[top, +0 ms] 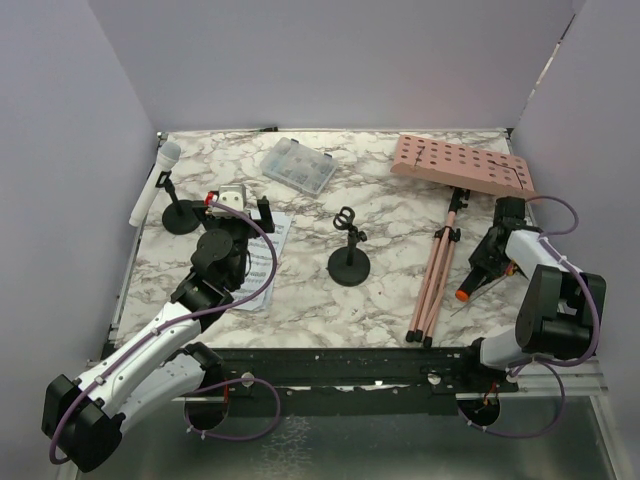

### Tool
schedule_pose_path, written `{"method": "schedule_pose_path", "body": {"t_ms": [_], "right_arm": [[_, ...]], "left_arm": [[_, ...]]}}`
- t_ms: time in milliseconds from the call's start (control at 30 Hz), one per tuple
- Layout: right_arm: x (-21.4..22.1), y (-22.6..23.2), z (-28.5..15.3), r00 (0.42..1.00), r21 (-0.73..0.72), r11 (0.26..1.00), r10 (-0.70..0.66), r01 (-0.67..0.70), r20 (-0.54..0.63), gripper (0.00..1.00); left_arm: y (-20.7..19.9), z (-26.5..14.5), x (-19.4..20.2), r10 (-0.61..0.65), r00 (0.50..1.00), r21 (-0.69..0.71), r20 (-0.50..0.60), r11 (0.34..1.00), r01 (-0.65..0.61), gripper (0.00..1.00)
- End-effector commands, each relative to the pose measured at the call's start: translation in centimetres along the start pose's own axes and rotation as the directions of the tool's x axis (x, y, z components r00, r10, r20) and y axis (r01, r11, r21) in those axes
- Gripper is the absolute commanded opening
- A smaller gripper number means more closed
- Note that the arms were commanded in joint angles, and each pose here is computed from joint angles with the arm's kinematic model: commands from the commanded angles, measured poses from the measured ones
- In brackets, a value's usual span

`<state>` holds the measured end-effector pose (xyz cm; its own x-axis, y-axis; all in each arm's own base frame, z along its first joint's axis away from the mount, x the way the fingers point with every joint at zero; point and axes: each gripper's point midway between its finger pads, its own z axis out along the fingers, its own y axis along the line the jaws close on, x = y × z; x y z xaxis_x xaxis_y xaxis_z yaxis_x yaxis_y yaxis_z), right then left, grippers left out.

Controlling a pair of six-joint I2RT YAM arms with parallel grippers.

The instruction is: Pack up the instrument practice props

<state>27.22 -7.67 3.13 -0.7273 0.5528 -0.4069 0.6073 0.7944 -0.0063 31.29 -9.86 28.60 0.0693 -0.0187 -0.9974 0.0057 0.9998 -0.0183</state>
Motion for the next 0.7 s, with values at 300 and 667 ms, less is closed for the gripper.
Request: {"method": "schedule_pose_path", "body": {"t_ms": [300,667], "right_arm": [[-0.4,-0.5,-0.2,0.990,0.001,0.994,0.107,-0.107,0.087,0.63],[-3.7,0.6,-5.5,0.958,-0.137,0.988,0.112,-0.078,0.263,0.84]], "left_arm": [[-1.7,-0.2,-1.4,-0.025,1.000,0.102,0.000,0.995,0.025,0.99],[-6.8,-2.0,-0.8,-0.016,0.997,0.394,-0.080,0.918,0.046,0.99]]}}
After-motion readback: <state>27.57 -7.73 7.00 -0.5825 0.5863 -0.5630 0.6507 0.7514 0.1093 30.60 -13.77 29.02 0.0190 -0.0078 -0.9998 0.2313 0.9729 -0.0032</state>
